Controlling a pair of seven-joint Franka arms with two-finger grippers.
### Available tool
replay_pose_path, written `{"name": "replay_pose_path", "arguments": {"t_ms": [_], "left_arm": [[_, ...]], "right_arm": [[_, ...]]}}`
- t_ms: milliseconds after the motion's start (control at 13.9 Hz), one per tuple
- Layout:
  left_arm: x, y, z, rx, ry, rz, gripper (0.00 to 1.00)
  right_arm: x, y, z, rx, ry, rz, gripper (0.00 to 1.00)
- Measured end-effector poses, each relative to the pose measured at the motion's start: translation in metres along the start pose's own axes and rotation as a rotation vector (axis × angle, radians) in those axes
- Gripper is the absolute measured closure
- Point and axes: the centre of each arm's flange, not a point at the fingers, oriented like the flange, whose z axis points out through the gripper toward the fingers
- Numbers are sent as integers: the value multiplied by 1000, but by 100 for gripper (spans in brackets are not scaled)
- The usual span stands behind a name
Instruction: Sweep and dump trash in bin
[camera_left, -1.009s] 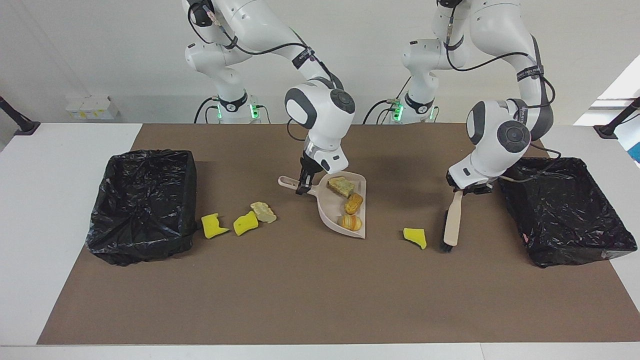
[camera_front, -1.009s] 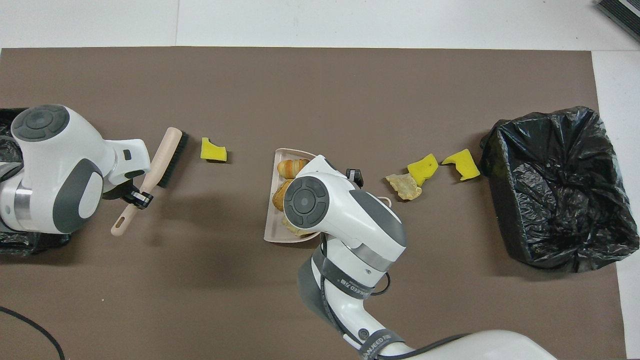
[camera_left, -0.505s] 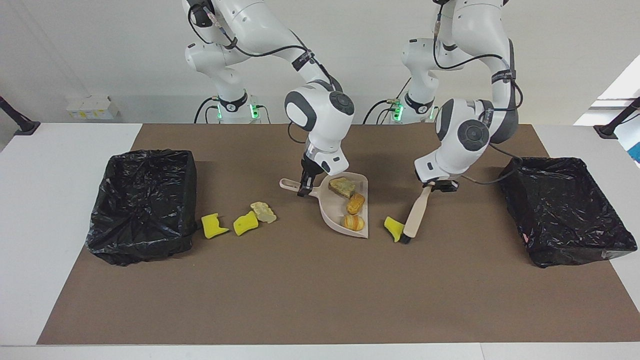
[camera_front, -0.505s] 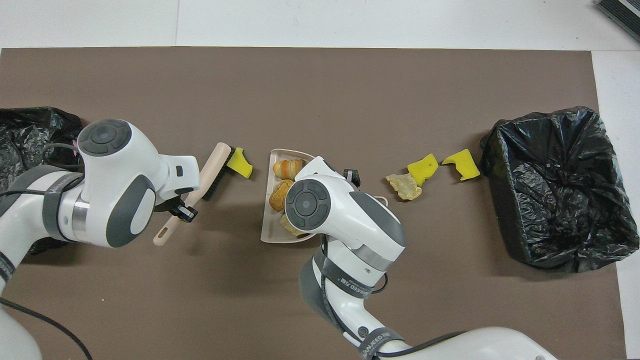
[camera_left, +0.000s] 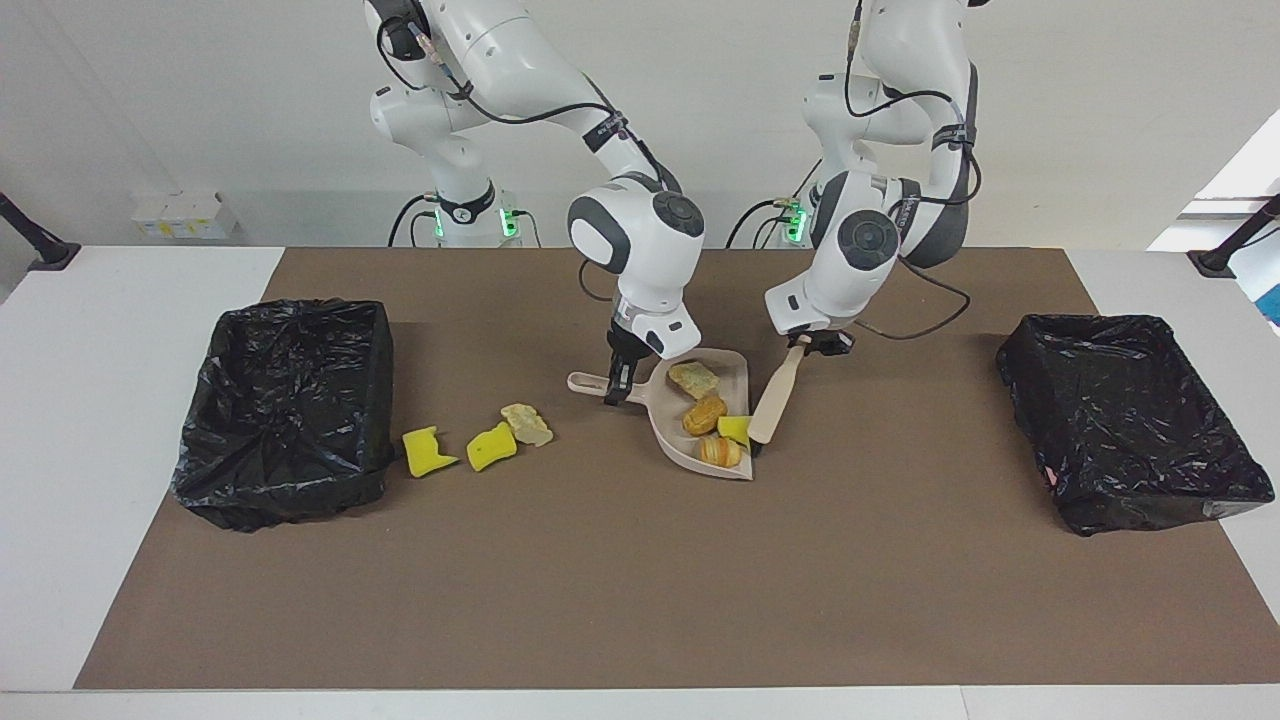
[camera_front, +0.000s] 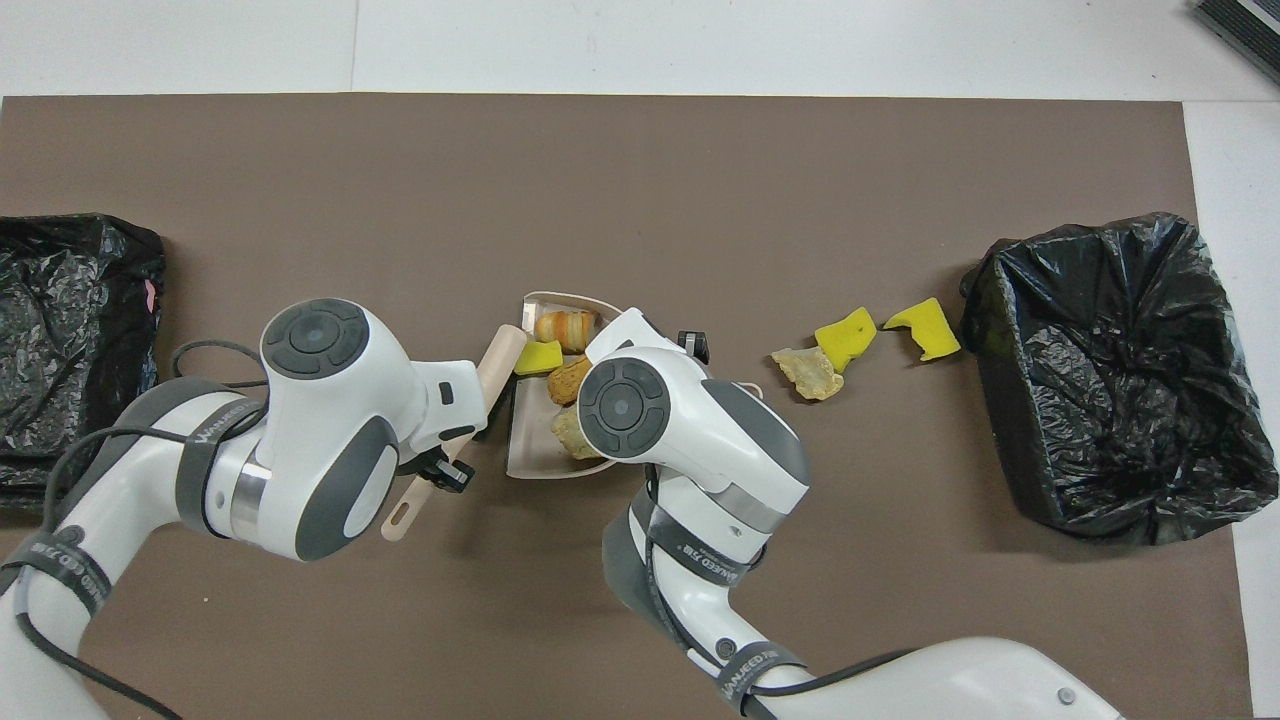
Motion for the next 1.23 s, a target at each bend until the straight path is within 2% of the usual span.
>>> {"name": "replay_pose_path", "arguments": {"t_ms": [288,433,649,937,1226], "left_arm": [[3,39,0,9,4,-104,74],[1,41,1,6,-10,-148,74],[-2,40,-2,7,-43,-309,74],[-14,41,-10,18,-91,-505,74],[-30,102,-3,66,-95,-571,74]], "right_arm": [[-1,2,-1,-2,2,5,67],[-5,6,-3,-5,4,12,67],[-19,17,-9,-11,5,17,67],[-63,43,-27,-19,-8,-18,67],[-120,69,-48,4,16,-50,67]]}}
